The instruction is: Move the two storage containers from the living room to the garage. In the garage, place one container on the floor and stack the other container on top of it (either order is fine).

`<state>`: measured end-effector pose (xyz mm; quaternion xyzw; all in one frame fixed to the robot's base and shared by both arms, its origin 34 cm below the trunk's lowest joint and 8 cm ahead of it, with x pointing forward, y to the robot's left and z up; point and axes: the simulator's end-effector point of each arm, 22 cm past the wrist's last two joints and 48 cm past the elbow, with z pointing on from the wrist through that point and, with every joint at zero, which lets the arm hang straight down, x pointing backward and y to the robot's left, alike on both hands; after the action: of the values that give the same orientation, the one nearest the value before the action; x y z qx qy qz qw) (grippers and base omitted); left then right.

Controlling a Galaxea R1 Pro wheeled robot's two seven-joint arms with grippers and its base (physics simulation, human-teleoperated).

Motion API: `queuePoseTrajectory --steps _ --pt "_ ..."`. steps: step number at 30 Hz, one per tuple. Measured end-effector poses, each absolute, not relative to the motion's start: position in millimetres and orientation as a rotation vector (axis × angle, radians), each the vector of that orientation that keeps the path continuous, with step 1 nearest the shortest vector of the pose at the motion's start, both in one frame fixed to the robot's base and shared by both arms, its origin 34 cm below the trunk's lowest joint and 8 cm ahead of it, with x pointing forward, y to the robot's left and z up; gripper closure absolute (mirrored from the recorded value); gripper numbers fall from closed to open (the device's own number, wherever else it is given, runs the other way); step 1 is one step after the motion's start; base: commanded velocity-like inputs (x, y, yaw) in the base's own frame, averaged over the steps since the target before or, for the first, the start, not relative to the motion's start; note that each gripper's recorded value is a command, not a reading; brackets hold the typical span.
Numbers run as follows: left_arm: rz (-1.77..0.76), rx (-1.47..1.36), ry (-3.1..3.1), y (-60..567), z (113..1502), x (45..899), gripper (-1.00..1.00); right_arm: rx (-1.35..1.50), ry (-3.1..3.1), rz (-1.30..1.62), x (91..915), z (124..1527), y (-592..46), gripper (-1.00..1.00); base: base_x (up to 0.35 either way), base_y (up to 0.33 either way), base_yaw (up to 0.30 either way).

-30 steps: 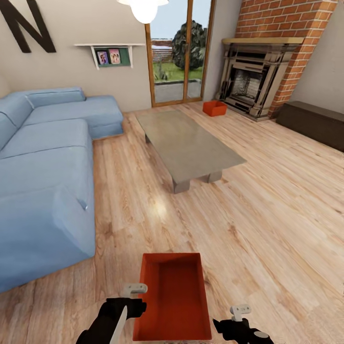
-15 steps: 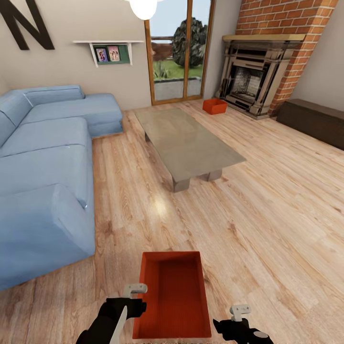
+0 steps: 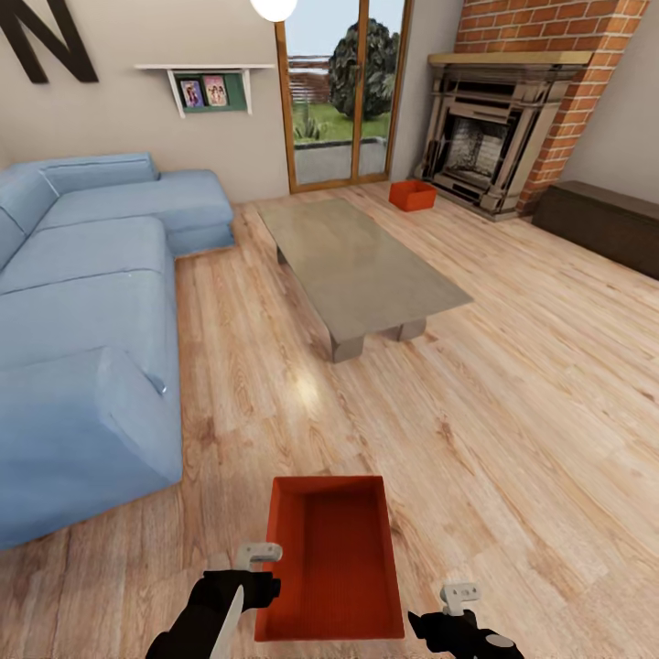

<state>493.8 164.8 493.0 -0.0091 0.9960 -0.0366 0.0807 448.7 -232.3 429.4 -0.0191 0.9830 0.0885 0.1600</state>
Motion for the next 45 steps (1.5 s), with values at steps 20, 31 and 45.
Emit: queuePoseTrajectory --steps 20,31,45 --pt "-0.087 -0.087 2.973 177.1 470.1 500.8 -1.0 -0.077 2.693 0.24 501.3 426.4 -229.2 -1.0 0.0 0.0 0.0" --pt "-0.069 -0.091 2.97 180.2 450.7 501.1 -1.0 -0.164 2.665 0.235 511.7 412.6 -218.7 -1.0 0.0 0.0 0.0" --pt "-0.02 -0.098 2.971 187.5 424.3 498.2 -1.0 -0.171 2.658 0.247 511.5 388.0 -216.4 -1.0 0.0 0.0 0.0"
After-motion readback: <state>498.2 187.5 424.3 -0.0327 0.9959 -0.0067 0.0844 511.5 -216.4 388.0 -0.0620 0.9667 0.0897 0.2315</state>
